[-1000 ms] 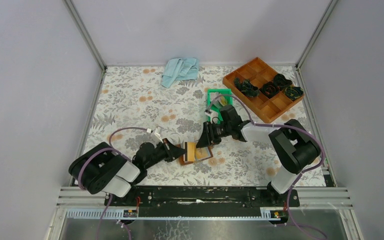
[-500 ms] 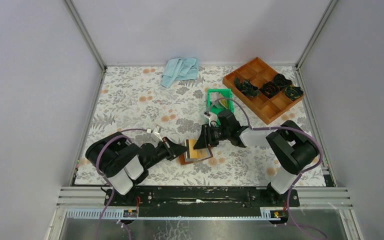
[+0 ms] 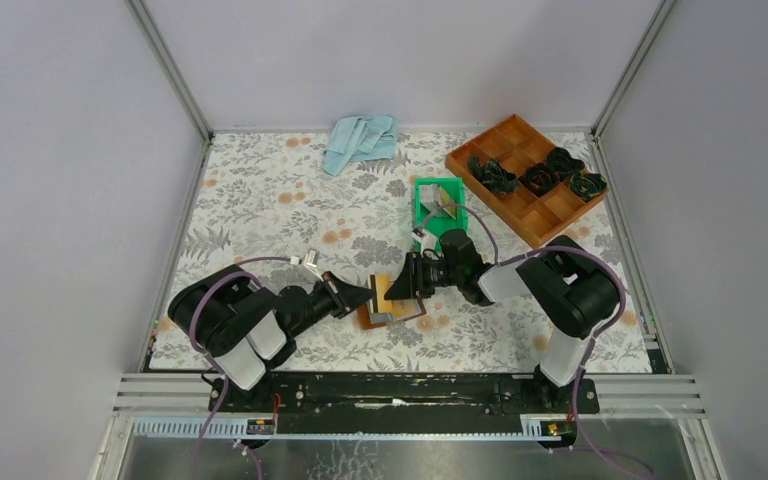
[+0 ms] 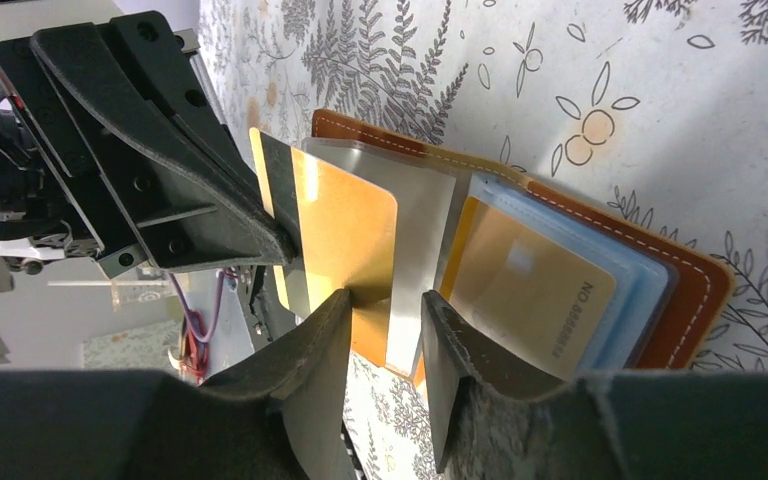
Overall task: Put the credit cards into the card holder
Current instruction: Pick up the credit card from the storage box.
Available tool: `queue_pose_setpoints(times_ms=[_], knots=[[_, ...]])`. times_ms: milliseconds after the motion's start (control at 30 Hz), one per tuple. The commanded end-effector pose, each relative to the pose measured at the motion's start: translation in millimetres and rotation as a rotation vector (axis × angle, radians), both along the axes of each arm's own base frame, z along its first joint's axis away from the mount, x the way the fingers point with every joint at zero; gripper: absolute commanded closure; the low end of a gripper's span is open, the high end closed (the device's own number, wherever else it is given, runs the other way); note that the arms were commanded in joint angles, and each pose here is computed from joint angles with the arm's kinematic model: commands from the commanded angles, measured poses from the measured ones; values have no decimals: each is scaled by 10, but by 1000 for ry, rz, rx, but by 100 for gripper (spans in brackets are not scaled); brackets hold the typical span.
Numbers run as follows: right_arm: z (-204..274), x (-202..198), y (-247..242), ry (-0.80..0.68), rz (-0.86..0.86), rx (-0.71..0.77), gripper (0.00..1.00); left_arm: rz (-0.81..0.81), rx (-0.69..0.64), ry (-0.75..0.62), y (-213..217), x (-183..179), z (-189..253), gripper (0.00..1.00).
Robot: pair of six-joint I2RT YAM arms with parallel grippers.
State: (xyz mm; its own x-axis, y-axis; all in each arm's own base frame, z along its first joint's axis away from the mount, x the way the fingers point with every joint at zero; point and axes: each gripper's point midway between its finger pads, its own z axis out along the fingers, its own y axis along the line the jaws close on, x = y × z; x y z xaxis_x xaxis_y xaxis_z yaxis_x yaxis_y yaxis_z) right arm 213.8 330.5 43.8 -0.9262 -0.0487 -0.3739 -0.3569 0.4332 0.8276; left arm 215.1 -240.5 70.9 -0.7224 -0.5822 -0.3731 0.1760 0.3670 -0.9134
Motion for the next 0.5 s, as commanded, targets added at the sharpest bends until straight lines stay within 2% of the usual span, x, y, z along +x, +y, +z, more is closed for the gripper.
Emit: queue_pose_setpoints(times_ms=[0,133,367,400,467], knots=[[204,-49,159,-17,37,143,62,20,-14,-9,141,-145,15,100],[289,-75,177,-16,35,202,68,23,-9,-8,150,-147,5,100],[333,-79,180,-21,31,230,92,20,3,15,157,-169,-61,100],[337,-77,177,-18,27,233,96,20,5,16,158,-171,-67,99],[338,-84,176,-16,27,234,100,24,10,22,177,-185,-88,88]])
